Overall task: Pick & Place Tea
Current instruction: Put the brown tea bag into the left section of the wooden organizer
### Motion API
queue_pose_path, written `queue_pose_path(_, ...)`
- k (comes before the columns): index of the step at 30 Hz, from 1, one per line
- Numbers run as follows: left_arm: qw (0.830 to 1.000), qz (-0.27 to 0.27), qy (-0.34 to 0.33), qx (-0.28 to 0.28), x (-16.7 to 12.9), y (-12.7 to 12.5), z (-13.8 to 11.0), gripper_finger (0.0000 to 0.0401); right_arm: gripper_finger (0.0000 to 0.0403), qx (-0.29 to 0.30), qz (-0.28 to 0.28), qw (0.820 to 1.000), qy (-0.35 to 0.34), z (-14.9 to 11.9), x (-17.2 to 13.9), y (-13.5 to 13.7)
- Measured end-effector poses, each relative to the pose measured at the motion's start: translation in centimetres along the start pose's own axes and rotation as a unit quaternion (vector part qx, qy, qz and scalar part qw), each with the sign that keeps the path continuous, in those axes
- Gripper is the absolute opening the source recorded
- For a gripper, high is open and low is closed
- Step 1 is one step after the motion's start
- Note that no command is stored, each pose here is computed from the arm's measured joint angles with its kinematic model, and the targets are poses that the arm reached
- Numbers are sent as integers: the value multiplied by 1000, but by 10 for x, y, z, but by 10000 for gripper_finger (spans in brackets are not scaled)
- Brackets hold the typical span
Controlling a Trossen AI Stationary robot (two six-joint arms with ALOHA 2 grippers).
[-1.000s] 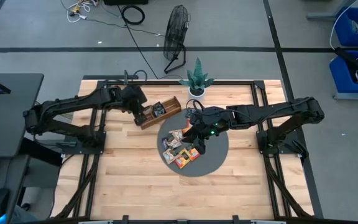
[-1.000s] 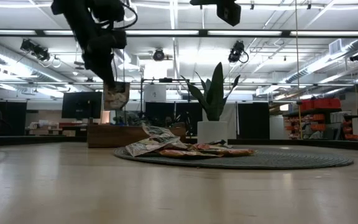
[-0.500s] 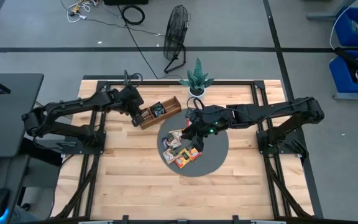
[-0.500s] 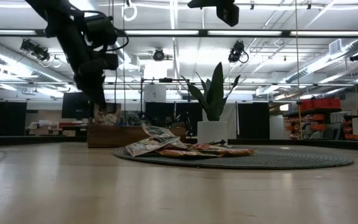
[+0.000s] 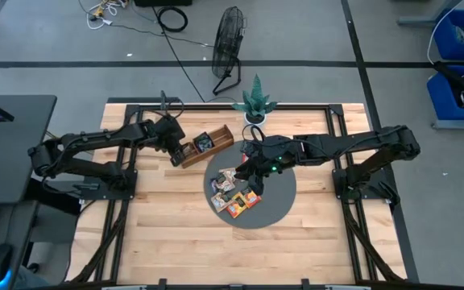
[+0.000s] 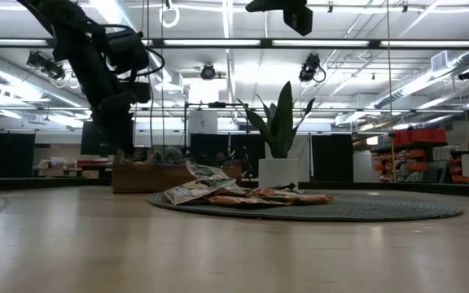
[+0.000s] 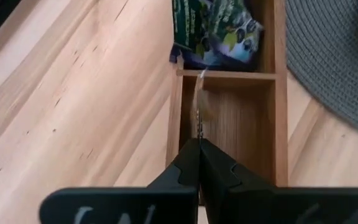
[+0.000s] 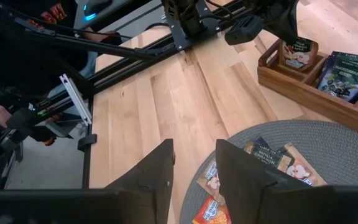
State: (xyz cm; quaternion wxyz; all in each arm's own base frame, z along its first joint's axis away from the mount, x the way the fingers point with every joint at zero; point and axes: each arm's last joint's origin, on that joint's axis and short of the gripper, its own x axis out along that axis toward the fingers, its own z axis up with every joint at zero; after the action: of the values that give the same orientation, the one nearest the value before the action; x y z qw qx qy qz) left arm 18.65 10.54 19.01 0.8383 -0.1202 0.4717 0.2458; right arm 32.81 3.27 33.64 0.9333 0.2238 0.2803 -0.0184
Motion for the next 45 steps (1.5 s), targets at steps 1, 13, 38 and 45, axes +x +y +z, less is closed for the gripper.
queue_pose_path(1,1000,1,-3,-3,0,0,0,4,127,0,0,1000,0,0,0,0)
queue_pose_path(13,999,12,-22,-24,0,1,4,58,127,4,0,1000,0,0,0,0)
queue_pose_path(38,984,-115,-118,-73,-56,-12,70,190,127,6,-6,1000,12,-2,0,-1)
queue_pose_path(45,976,-172,-84,-98,-56,-42,63,227,127,5,8,1000,21,-3,0,0)
